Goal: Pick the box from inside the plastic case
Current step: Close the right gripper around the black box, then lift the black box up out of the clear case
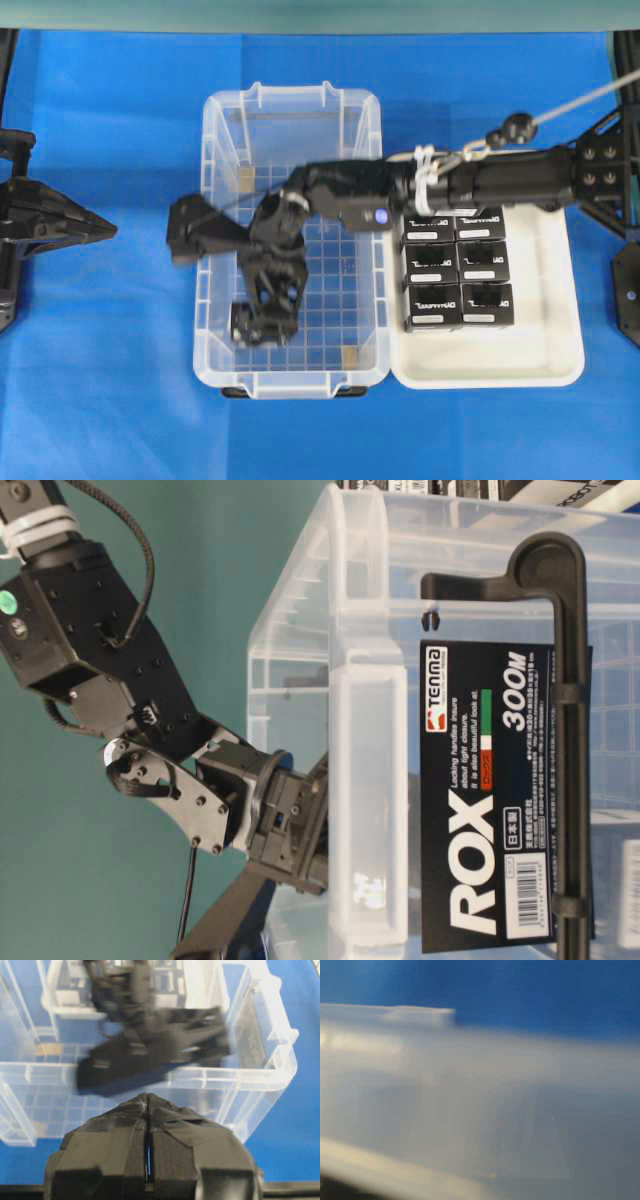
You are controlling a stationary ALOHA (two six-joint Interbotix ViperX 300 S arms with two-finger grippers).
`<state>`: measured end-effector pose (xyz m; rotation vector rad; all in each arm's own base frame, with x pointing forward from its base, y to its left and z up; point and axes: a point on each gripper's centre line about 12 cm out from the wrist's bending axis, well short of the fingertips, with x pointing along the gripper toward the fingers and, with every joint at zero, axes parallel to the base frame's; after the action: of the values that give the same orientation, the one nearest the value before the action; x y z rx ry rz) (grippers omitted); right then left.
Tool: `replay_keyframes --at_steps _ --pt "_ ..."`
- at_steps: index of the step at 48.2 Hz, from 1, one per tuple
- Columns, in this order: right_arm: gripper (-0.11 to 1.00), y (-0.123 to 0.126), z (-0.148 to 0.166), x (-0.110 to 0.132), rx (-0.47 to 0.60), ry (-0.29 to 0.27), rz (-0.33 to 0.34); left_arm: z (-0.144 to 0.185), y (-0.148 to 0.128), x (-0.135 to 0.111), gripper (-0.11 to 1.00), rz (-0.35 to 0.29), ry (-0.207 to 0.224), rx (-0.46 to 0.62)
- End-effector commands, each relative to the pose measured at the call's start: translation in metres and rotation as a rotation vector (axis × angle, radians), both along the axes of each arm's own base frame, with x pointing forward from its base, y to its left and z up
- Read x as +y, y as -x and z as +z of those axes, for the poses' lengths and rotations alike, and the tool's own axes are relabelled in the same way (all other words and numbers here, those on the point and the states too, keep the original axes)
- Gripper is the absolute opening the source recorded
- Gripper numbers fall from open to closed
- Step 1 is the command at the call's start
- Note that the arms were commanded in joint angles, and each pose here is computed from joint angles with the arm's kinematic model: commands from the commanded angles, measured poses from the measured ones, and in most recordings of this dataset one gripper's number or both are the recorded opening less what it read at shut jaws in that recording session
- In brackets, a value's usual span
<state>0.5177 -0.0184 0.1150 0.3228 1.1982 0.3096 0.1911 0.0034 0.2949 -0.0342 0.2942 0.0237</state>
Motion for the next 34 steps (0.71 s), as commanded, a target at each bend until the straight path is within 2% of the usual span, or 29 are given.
replay_keyframes --at_steps 1,15,25,30,34 --pt "1.0 0.002 -0.008 -0.009 0.016 0.01 -0.009 0.004 -0.001 0.0 -0.06 0.002 -0.002 -0.012" --pt "1.0 0.006 -0.017 -0.005 0.024 0.053 0.004 0.0 -0.001 0.0 -0.06 0.002 0.0 -0.003" --pt "0.97 0.01 -0.021 -0.003 0.005 0.074 -0.021 0.002 0.0 0.0 -0.06 0.003 0.001 -0.014" --pt "0.9 0.01 -0.016 -0.002 -0.007 0.076 -0.024 0.004 0.002 0.0 -0.06 0.003 0.001 -0.025" --pt "0.76 0.009 -0.006 -0.001 -0.025 0.079 -0.021 0.006 0.003 0.0 -0.06 0.003 0.001 -0.034"
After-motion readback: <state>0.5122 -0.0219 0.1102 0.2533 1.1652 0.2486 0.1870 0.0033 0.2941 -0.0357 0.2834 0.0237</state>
